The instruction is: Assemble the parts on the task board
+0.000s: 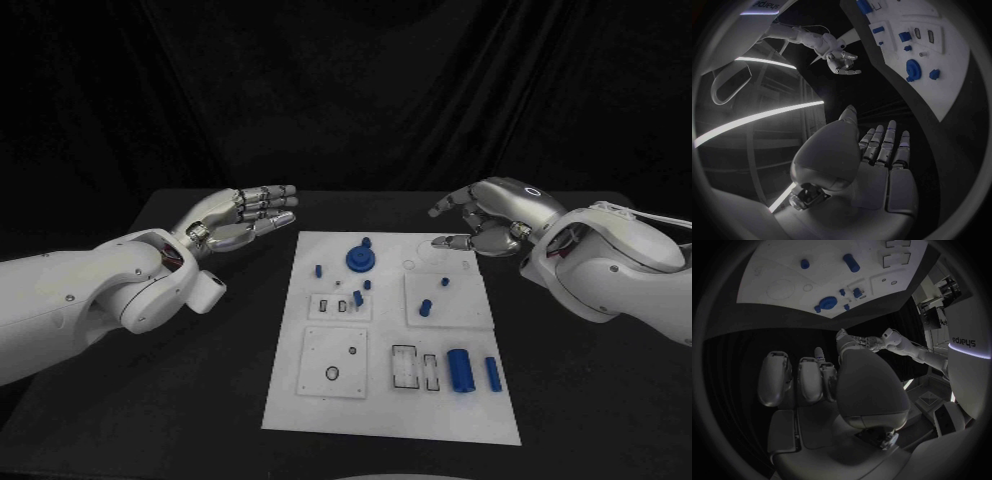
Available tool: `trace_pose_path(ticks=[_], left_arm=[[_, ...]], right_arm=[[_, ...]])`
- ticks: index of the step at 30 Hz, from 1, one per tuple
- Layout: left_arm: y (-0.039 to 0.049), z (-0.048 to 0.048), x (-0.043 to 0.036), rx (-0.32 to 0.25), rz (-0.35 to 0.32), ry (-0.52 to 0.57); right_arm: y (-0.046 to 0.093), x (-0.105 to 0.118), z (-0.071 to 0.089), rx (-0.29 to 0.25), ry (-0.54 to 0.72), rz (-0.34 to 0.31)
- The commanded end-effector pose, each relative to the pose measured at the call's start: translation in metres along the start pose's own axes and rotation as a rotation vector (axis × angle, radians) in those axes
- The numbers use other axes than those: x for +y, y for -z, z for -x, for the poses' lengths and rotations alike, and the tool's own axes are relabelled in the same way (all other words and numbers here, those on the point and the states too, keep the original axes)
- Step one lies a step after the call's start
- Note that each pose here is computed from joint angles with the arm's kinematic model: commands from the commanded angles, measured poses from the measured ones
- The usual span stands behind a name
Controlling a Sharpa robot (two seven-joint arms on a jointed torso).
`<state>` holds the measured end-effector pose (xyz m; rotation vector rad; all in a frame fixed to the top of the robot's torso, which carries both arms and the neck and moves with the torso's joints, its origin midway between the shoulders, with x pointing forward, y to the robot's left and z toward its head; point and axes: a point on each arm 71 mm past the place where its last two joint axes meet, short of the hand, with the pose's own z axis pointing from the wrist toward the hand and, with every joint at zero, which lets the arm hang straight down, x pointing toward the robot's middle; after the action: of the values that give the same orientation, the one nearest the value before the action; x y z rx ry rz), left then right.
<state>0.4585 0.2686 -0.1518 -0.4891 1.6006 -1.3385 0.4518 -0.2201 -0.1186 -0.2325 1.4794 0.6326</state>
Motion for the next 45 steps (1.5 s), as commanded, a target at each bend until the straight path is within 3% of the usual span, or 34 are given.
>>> trace_pose_path(ticks=[1, 6, 18, 27, 35, 45], left_arm=[[-0.0016, -0.0103, 0.0048, 0.116, 0.151, -0.044], [-0.0097, -0.0214, 0.0062, 0.21, 0.275, -0.06], [-0.0309, -0.0511, 0.0075, 0.313, 0.457, -0.101], [-0.0414, -0.0609, 0.0065, 0.341, 0.487, -0.203], [-0.0452, -0.0661, 0.0098, 0.355, 0.577, -0.31], [-0.0566, -0.0775, 0.0103, 0.372, 0.68, -0.451]], right_arm=[[0.001, -0.006, -0.007, 0.057, -0.006, -0.062], [0.003, -0.011, -0.01, 0.065, -0.007, -0.078], [0.006, -0.016, -0.018, 0.079, -0.01, -0.091], [0.008, -0.019, -0.019, 0.075, -0.012, -0.1], [0.009, -0.021, -0.023, 0.091, -0.012, -0.104], [0.01, -0.023, -0.028, 0.108, -0.013, -0.11]])
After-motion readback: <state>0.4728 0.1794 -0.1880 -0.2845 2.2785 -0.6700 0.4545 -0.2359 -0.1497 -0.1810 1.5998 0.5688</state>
